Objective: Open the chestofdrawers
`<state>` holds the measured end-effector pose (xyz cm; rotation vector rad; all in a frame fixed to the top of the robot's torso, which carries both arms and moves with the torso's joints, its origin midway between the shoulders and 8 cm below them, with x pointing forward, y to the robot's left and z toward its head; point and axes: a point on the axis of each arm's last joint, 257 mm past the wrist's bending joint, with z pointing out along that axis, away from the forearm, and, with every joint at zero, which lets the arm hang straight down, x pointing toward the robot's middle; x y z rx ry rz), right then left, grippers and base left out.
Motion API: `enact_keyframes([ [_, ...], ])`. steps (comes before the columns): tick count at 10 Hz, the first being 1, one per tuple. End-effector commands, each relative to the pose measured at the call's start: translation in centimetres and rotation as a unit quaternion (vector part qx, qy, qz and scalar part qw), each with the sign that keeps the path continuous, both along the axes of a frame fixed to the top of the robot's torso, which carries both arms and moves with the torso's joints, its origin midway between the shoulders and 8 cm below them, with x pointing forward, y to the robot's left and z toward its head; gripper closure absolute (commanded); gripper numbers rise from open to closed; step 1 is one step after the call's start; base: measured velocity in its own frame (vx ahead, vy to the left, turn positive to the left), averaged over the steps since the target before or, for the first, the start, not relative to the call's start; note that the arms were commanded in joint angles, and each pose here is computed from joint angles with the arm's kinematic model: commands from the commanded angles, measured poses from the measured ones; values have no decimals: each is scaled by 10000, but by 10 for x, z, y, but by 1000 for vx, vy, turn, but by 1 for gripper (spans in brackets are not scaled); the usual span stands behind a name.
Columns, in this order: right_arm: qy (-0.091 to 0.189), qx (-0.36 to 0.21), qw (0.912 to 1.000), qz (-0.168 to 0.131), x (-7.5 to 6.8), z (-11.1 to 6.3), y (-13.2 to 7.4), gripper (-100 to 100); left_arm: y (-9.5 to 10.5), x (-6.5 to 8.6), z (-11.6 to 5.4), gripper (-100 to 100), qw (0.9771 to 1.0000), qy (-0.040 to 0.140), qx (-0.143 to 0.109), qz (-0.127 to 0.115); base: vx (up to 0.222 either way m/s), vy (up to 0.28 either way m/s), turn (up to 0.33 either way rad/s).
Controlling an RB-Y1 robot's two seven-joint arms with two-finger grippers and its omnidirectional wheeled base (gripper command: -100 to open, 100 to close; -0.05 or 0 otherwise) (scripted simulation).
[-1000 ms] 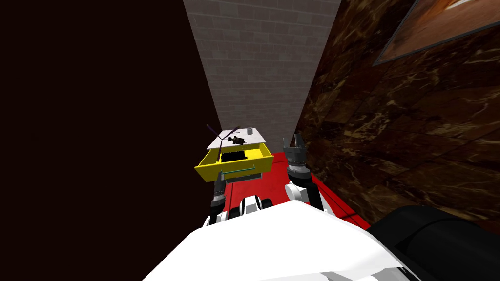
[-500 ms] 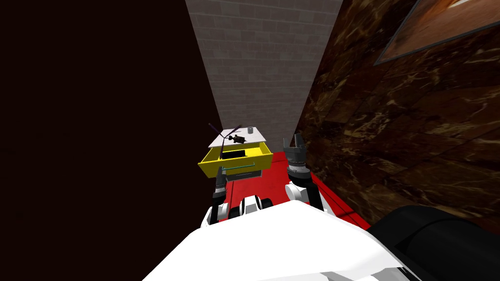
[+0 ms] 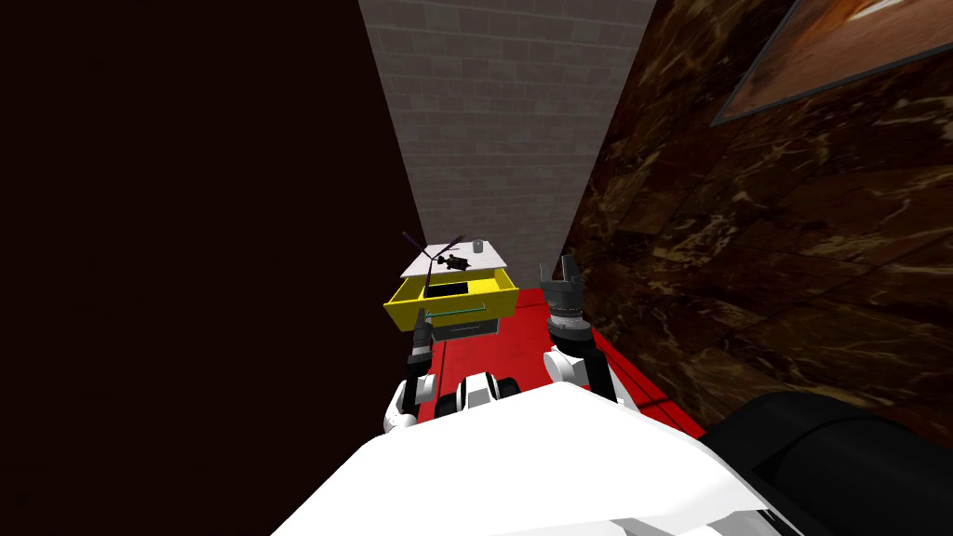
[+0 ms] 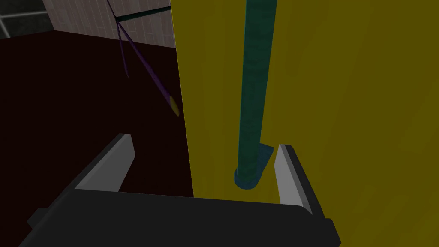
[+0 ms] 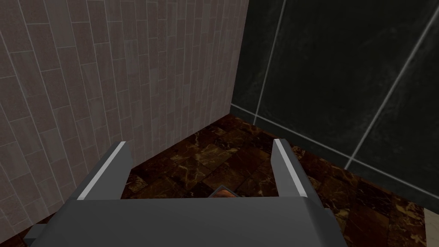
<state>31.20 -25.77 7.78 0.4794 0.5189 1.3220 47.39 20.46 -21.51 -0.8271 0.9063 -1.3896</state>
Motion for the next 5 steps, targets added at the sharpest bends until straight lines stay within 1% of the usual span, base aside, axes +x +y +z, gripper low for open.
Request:
enact_keyframes([
  [1, 0, 0, 10000, 0, 0, 0, 0, 0, 0, 0, -2, 0, 10000, 25, 0, 3, 0, 0, 0],
  [5, 0, 0, 10000, 0, 0, 0, 0, 0, 1, -1, -5, 0, 10000, 64, 1, 9, 0, 0, 0],
])
